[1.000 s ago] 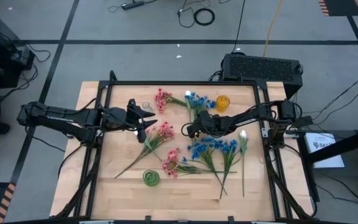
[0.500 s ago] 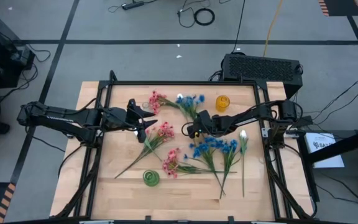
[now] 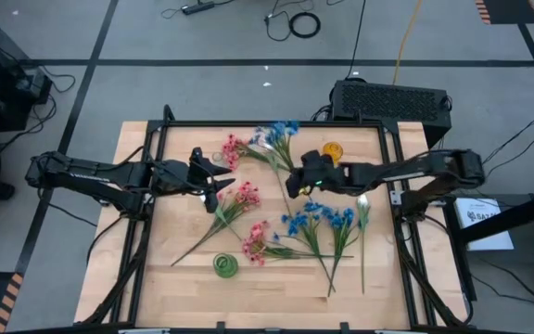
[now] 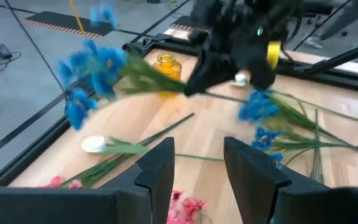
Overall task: Sort flowers into vase by color
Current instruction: Put the top left blue flowers into the yellow vase
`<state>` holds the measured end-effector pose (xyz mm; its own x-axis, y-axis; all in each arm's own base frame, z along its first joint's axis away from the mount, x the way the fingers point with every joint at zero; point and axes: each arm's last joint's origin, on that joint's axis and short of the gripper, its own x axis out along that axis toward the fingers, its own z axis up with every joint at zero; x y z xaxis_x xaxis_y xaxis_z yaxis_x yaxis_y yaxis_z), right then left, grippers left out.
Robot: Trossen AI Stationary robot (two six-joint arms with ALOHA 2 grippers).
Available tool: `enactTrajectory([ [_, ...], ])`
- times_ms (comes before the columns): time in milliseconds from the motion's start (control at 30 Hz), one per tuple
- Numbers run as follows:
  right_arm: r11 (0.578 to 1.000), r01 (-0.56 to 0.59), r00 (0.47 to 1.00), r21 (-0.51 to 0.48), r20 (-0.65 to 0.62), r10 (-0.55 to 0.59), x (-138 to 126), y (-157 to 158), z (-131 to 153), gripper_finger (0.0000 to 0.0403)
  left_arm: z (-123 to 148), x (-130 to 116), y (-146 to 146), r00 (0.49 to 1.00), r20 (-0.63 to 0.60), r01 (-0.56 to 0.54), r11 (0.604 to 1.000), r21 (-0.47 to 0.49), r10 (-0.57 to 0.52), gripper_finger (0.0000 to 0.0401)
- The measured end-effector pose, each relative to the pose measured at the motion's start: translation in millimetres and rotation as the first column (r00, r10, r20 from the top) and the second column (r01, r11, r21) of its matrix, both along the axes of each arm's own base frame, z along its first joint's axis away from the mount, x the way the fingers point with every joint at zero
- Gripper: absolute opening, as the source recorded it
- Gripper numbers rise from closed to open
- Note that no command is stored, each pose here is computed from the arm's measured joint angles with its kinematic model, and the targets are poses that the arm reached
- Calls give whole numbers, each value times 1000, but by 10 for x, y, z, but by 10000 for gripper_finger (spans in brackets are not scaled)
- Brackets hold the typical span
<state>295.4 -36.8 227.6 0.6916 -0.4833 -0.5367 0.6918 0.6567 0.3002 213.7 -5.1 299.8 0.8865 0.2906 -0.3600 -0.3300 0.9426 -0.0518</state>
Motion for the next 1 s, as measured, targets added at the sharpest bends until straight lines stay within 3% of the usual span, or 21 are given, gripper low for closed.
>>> enactTrajectory([
  [133,976,-126,979,-178,139,152,-94,19,426,5,48,25,-24,996,54,78,997,-24,-76,146],
  [333,904,-207,873,-375,346,344,-80,178,774,5,177,107,-79,961,221,188,979,-77,-167,146],
  [533,873,-226,750,-432,495,438,78,502,564,5,33,360,-268,950,237,237,965,-112,-205,146],
  [733,861,-304,709,-408,507,490,194,851,314,5,-196,650,-416,935,235,294,951,-101,-264,146],
  [800,863,-299,675,-407,549,493,185,909,346,5,-253,715,-443,929,239,313,944,-103,-282,149],
  [900,865,-263,625,-427,608,490,154,942,448,5,-283,789,-462,912,278,339,935,-101,-301,174],
  [1000,862,-250,608,-441,622,494,145,952,472,5,-262,847,-492,883,355,358,930,-84,-308,220],
])
